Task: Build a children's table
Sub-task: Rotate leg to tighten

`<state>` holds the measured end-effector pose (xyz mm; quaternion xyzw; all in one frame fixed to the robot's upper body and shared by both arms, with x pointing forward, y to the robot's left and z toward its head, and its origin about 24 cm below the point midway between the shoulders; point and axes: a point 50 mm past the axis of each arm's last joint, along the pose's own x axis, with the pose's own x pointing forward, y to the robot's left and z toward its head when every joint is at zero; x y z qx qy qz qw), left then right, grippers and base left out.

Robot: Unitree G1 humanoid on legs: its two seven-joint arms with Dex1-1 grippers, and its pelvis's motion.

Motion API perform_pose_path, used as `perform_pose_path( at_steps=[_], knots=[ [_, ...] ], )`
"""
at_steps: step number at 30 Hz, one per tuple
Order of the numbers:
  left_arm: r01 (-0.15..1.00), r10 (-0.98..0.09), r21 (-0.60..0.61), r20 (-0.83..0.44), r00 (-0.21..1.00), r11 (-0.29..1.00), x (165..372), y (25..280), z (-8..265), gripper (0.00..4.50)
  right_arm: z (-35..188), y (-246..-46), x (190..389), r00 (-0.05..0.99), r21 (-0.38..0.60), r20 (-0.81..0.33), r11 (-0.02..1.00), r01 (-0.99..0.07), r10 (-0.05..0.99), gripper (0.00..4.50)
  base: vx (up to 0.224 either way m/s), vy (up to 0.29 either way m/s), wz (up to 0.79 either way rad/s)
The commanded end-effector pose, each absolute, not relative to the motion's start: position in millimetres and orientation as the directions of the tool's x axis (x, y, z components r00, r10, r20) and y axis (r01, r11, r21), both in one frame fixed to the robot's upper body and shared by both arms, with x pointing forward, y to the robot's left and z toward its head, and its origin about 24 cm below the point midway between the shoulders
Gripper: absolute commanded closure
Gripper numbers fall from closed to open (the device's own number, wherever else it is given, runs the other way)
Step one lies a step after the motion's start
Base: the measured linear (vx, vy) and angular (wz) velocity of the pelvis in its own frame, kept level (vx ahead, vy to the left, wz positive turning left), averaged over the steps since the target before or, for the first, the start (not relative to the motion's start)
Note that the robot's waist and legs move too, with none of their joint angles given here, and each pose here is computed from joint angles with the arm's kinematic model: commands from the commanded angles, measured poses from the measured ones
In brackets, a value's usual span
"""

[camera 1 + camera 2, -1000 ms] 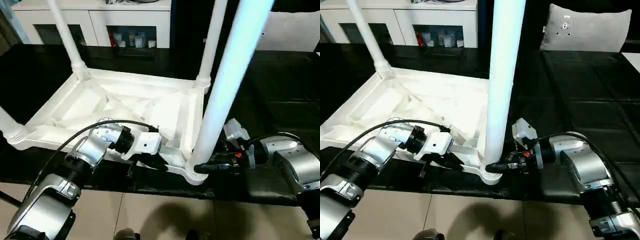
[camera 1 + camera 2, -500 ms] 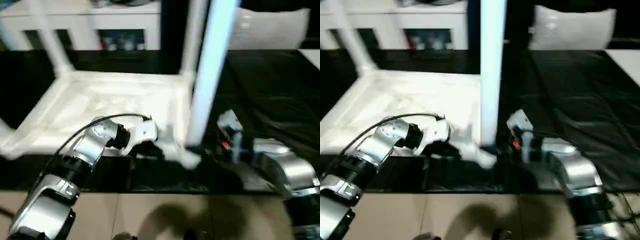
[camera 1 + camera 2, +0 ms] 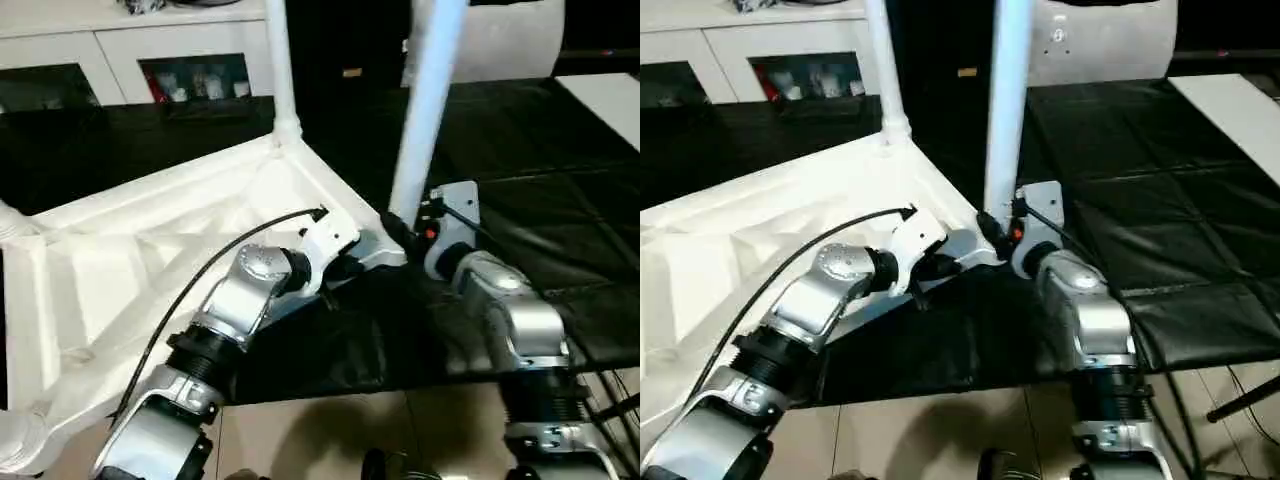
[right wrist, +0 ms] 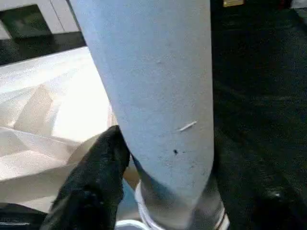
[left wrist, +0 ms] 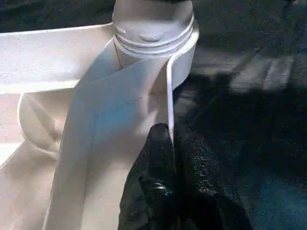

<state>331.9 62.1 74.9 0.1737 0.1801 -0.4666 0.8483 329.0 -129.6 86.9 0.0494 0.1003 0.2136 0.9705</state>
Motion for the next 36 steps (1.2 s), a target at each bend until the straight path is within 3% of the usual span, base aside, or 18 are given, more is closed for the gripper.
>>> perform_pose_path(
  at_steps=[1, 5, 6, 9, 11, 14, 16, 24, 27, 28, 30, 33, 36],
  knots=[
    [0.843, -0.754, 0.213, -0.377, 0.538, 0.494, 337, 57, 104, 4.50, 80, -122.8, 326.7, 0.865, 0.166, -0.199, 0.886, -0.434, 0.461, 1.47, 0.000, 0.000, 0.00],
    [0.856, -0.766, 0.238, -0.383, 0.517, 0.459, 336, 65, 102, 4.50, 84, -128.0, 324.1, 0.855, 0.134, -0.168, 0.871, -0.473, 0.491, 1.18, 0.000, 0.000, 0.00],
    [0.867, -0.772, 0.243, -0.395, 0.497, 0.434, 335, 70, 100, 4.50, 84, -132.5, 320.8, 0.834, 0.080, -0.167, 0.850, -0.520, 0.526, 1.08, 0.000, 0.000, 0.00],
    [0.888, -0.792, 0.241, -0.403, 0.459, 0.392, 333, 75, 98, 4.50, 84, -138.6, 315.6, 0.796, 0.061, -0.169, 0.813, -0.580, 0.581, 0.92, 0.000, 0.000, 0.00],
    [0.917, -0.817, 0.244, -0.423, 0.393, 0.314, 330, 83, 95, 4.50, 85, -148.1, 305.3, 0.703, 0.036, -0.190, 0.720, -0.693, 0.686, 0.92, 0.000, 0.000, 0.00],
    [0.939, -0.836, 0.249, -0.440, 0.327, 0.237, 328, 89, 94, 4.50, 85, -156.8, 297.5, 0.628, -0.005, -0.228, 0.644, -0.765, 0.744, 0.92, 0.000, 0.000, 0.00],
    [0.970, -0.860, 0.228, -0.473, 0.191, 0.090, 321, 96, 90, 4.50, 88, -170.5, 289.8, 0.530, -0.012, -0.266, 0.547, -0.837, 0.805, 0.92, 0.000, 0.000, 0.00],
    [0.969, -0.827, 0.227, -0.560, 0.048, -0.098, 318, 108, 86, 4.50, 90, -185.6, 284.1, 0.386, -0.018, -0.332, 0.403, -0.915, 0.861, 0.92, 0.000, 0.000, 0.00],
    [0.965, -0.822, 0.225, -0.569, 0.019, -0.134, 319, 110, 86, 4.50, 92, -186.4, 286.3, 0.366, 0.030, -0.303, 0.393, -0.919, 0.880, 0.73, 0.000, 0.000, 0.00],
    [0.963, -0.820, 0.225, -0.572, 0.005, -0.151, 319, 111, 86, 4.50, 93, -185.7, 285.7, 0.341, 0.047, -0.294, 0.370, -0.928, 0.893, 0.45, 0.000, 0.000, 0.00],
    [0.960, -0.816, 0.220, -0.577, -0.016, -0.175, 319, 111, 86, 4.50, 94, -184.0, 282.5, 0.289, 0.069, -0.290, 0.321, -0.945, 0.912, 0.38, 0.000, 0.000, 0.00],
    [0.955, -0.812, 0.216, -0.583, -0.041, -0.204, 318, 111, 86, 4.50, 94, -181.5, 278.1, 0.232, 0.048, -0.321, 0.260, -0.964, 0.918, 0.06, 0.000, 0.000, 0.00],
    [0.949, -0.806, 0.211, -0.588, -0.068, -0.234, 317, 111, 85, 4.50, 92, -180.6, 277.2, 0.203, 0.033, -0.340, 0.227, -0.973, 0.918, 0.06, 0.000, 0.000, 0.00]
  ],
)
